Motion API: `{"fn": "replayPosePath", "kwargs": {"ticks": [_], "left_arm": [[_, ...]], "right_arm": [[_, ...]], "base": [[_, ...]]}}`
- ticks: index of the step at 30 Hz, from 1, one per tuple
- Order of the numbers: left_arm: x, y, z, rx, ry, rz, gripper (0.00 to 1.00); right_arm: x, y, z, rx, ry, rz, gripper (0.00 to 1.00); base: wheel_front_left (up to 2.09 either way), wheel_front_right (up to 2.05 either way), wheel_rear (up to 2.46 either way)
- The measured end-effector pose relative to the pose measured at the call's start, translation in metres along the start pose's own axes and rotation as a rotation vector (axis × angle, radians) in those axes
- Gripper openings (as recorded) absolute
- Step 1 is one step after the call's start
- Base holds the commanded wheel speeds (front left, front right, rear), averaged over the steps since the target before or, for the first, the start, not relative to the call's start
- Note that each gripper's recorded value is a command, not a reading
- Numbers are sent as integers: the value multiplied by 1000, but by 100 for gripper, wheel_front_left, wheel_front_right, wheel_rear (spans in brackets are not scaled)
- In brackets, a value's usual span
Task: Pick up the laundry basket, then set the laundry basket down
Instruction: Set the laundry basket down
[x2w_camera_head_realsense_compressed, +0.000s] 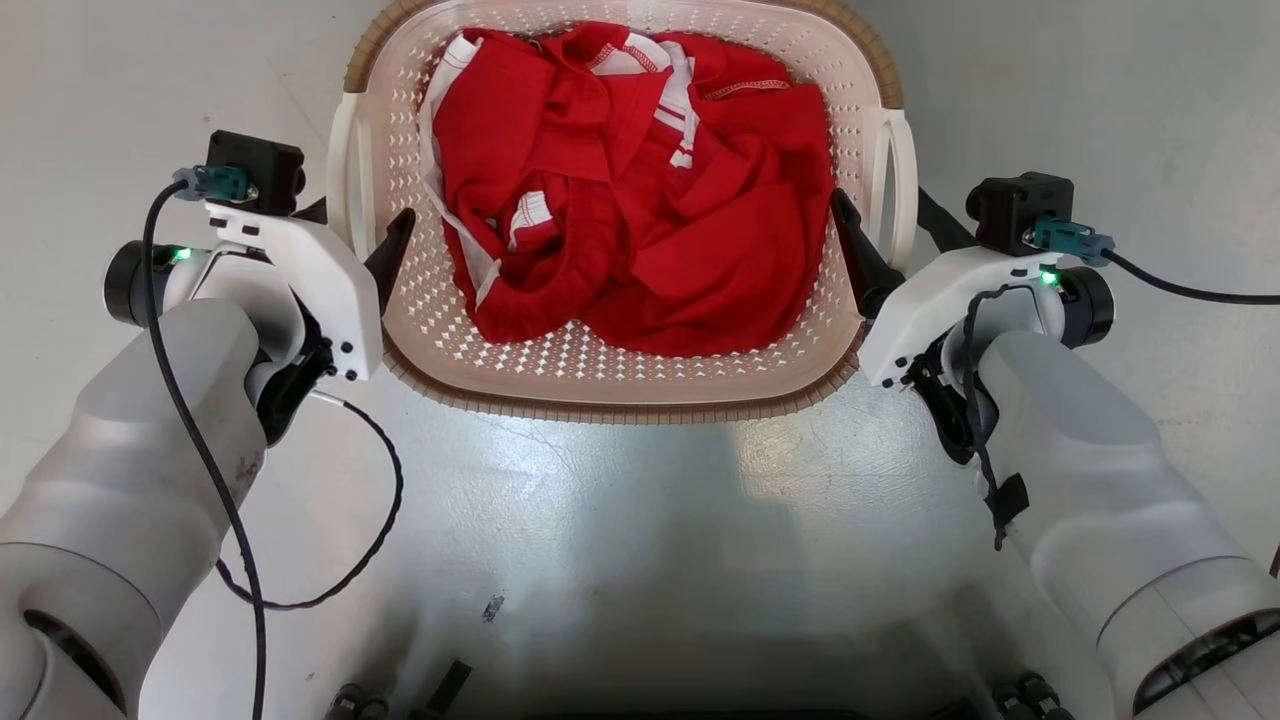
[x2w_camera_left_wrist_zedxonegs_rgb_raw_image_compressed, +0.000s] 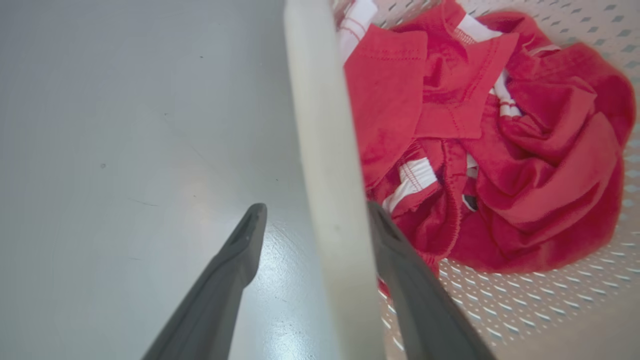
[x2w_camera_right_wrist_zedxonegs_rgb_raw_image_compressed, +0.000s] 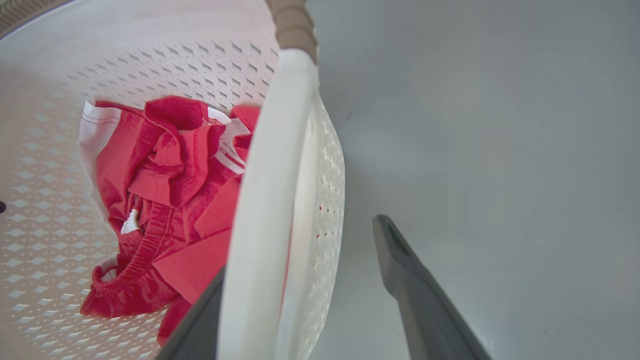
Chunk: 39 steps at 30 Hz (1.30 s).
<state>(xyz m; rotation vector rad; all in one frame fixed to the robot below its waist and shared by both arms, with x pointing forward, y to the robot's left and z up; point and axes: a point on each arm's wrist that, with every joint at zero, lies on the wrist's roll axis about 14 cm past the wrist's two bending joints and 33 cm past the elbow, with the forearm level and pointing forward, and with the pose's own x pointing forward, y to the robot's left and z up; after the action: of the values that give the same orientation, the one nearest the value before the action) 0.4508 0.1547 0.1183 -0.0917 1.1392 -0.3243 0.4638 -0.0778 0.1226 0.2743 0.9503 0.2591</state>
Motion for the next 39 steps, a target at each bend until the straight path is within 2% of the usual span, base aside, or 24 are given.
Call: {"fn": "replayPosePath", "kwargs": {"ticks": [27, 39], "left_arm": [[-2, -12, 7, -43, -25, -37, 100], [-6, -19, 17, -62, -65, -56, 100]], "right_arm": [[3, 6, 7, -16, -18, 16, 100], [5, 11, 25, -36, -70, 29, 100]], "base": [[0, 0, 0], [0, 0, 0]]}}
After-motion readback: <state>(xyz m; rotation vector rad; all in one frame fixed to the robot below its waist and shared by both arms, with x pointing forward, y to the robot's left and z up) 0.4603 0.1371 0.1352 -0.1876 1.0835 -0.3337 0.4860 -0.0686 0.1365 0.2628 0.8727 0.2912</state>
